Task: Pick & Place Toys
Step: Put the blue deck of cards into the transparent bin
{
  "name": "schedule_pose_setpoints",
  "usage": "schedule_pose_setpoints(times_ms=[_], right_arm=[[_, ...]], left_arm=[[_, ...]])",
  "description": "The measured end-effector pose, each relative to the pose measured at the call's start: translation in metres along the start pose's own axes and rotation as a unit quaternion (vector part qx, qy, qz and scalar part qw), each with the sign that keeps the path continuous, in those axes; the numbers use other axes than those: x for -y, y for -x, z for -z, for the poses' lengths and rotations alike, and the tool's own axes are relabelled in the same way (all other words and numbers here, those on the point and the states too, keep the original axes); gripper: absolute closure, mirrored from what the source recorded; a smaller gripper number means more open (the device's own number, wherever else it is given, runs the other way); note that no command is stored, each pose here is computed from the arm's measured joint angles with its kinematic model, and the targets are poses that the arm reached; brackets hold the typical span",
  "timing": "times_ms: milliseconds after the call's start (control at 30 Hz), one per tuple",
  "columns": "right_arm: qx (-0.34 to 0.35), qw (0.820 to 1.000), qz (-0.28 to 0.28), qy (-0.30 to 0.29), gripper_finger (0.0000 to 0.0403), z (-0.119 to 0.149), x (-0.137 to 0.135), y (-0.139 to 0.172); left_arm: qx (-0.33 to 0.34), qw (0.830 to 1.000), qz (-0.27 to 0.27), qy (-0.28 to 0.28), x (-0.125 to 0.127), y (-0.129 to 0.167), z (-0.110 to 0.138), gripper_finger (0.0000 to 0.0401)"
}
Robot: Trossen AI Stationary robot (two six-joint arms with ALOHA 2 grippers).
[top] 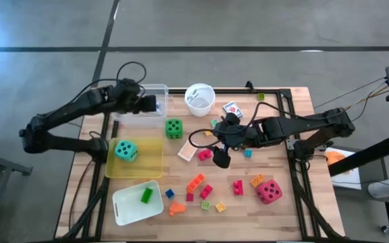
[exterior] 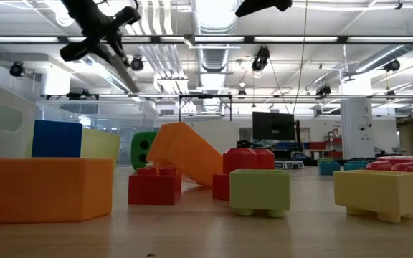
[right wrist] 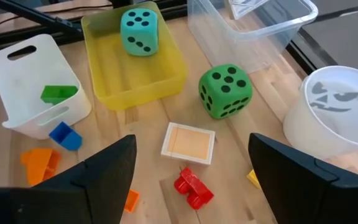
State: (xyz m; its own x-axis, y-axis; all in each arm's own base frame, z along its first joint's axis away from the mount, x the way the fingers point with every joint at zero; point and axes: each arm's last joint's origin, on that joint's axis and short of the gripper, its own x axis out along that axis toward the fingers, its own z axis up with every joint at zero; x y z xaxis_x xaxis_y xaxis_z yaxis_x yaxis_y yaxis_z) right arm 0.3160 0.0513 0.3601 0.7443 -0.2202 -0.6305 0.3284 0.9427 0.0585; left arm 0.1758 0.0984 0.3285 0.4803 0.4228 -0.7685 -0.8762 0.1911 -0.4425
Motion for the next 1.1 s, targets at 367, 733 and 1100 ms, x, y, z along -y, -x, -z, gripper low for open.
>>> schedule_pose_setpoints(times_ms=[367, 733, 1100], right_arm=[[-0.008, 1.0, 0.003, 0.003, 0.0102, 0.005, 0.0, -0.004], [-0.015, 1.0, 0.006, -0.02, 0.0102, 0.009, 0.001, -0.007], [-0.022, 0.999, 0.001, -0.025, 0.0102, 0.011, -0.002, -0.006]], left_arm=[[-0.006, 0.996, -0.088, -0.032, -0.006, -0.017, -0.031, 0.0351], [-0.076, 0.982, -0.158, -0.064, -0.006, -0.071, -0.032, 0.0351], [-0.12, 0.969, -0.203, -0.07, -0.025, -0.103, -0.032, 0.0351]])
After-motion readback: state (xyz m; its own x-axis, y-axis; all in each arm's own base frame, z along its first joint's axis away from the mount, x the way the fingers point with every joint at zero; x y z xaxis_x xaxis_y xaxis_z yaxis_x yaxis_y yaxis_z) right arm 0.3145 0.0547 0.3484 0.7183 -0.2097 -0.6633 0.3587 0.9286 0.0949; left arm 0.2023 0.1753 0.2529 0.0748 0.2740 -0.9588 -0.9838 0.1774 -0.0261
